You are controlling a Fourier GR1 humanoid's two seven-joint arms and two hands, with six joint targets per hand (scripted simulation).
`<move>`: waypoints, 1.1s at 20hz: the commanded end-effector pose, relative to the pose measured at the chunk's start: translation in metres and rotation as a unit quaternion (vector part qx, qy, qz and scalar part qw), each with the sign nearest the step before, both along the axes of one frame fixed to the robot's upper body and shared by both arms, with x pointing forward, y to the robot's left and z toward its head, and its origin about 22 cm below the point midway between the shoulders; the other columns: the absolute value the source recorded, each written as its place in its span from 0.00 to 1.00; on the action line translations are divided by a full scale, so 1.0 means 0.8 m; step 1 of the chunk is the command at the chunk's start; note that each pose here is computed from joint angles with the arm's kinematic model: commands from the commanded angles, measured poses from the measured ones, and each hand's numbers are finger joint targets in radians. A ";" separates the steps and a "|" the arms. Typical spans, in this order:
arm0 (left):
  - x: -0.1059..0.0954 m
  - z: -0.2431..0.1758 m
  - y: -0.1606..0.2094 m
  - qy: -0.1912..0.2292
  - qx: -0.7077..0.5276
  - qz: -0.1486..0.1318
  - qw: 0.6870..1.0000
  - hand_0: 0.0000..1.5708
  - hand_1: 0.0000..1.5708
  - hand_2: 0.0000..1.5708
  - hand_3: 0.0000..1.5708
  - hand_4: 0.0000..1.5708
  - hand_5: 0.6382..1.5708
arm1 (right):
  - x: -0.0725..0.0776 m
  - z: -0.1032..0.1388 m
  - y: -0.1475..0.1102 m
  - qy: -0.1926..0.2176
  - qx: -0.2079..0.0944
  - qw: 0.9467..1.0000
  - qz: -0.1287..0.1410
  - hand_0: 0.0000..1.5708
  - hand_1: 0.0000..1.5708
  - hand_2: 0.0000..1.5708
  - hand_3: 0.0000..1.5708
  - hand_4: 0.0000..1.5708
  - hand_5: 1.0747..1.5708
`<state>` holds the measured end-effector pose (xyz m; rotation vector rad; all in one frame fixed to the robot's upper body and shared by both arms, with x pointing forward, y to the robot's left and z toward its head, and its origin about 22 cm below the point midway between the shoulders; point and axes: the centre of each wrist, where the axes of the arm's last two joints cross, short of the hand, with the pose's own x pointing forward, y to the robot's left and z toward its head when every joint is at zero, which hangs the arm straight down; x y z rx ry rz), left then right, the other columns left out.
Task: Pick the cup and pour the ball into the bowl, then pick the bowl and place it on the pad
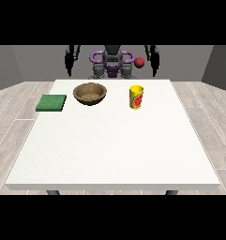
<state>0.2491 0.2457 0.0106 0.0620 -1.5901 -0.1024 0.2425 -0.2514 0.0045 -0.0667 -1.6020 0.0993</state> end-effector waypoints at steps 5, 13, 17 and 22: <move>0.001 0.036 0.010 -0.009 0.008 0.006 1.000 0.00 0.00 0.00 0.00 0.42 0.99 | 0.000 0.034 -0.014 -0.004 -0.018 1.000 -0.004 0.00 0.00 0.00 0.00 0.56 0.92; -0.005 0.085 -0.019 0.063 -0.102 0.049 0.992 0.00 0.00 0.00 0.00 0.39 0.99 | -0.033 0.085 0.016 0.088 0.086 0.992 -0.026 0.00 0.00 0.00 0.00 0.55 0.92; 0.014 0.131 -0.055 0.010 -0.101 0.032 0.994 0.00 0.00 0.00 0.00 0.36 0.99 | -0.027 0.124 0.000 0.027 0.084 0.996 -0.024 0.00 0.00 0.00 0.00 0.49 0.95; 0.045 0.132 -0.058 -0.072 -0.079 0.037 0.994 0.00 0.00 0.00 0.00 0.39 0.98 | -0.007 0.131 0.009 -0.051 0.085 0.995 -0.014 0.00 0.00 0.00 0.00 0.46 0.94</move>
